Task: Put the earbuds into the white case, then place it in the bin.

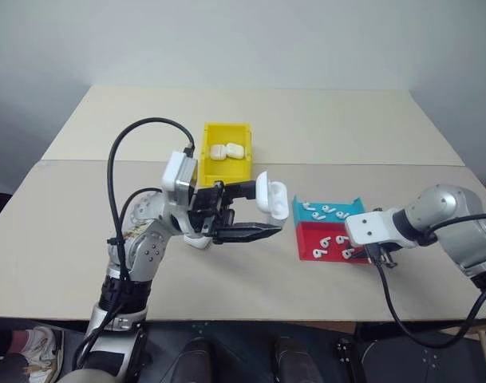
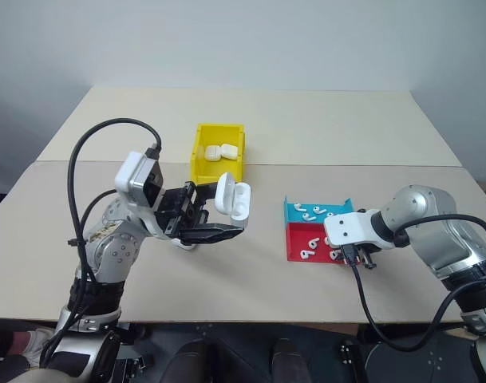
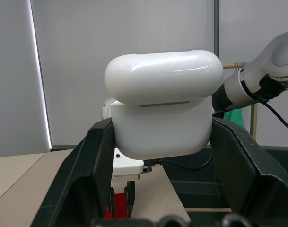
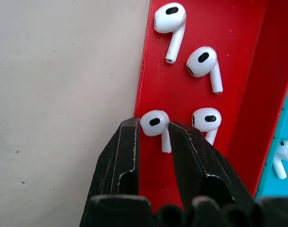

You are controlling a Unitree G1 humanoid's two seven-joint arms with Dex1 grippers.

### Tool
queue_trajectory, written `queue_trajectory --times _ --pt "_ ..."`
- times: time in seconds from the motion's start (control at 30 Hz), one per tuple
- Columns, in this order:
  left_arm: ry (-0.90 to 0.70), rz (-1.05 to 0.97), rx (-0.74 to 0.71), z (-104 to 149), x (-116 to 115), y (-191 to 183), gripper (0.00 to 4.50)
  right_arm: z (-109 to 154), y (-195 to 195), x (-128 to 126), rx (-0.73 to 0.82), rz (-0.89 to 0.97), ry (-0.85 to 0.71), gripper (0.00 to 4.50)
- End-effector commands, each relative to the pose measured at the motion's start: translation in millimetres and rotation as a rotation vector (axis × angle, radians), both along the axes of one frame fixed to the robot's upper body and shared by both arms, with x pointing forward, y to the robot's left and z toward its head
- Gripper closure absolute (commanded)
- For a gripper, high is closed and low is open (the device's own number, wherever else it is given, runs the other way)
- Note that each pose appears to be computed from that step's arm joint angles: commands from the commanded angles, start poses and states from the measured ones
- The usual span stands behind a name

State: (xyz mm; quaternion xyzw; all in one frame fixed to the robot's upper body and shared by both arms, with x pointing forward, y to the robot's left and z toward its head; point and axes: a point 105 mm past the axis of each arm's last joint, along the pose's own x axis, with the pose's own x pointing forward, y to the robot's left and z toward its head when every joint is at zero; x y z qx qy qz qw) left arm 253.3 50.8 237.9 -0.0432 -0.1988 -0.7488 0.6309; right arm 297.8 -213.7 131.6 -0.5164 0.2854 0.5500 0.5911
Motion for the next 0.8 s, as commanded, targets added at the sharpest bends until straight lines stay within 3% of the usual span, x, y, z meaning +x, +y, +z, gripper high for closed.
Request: queue_trajectory --times 0.03,0.67,0.8 --pt "-0.044 -0.007 -0.019 7.6 -7.1 -0.2 1.75 9.0 1.8 3.9 -0.006 0.025 -0.034 3.18" --pt "-0.041 0.015 -0.015 6.0 -10.1 1.7 1.75 4.7 2.0 8.8 -0.025 0.085 -0.051 3.18" --pt "-0.042 0.019 -0.015 6.7 -9.3 1.8 1.75 6.5 2.5 6.5 -0.020 0.101 -0.044 2.27"
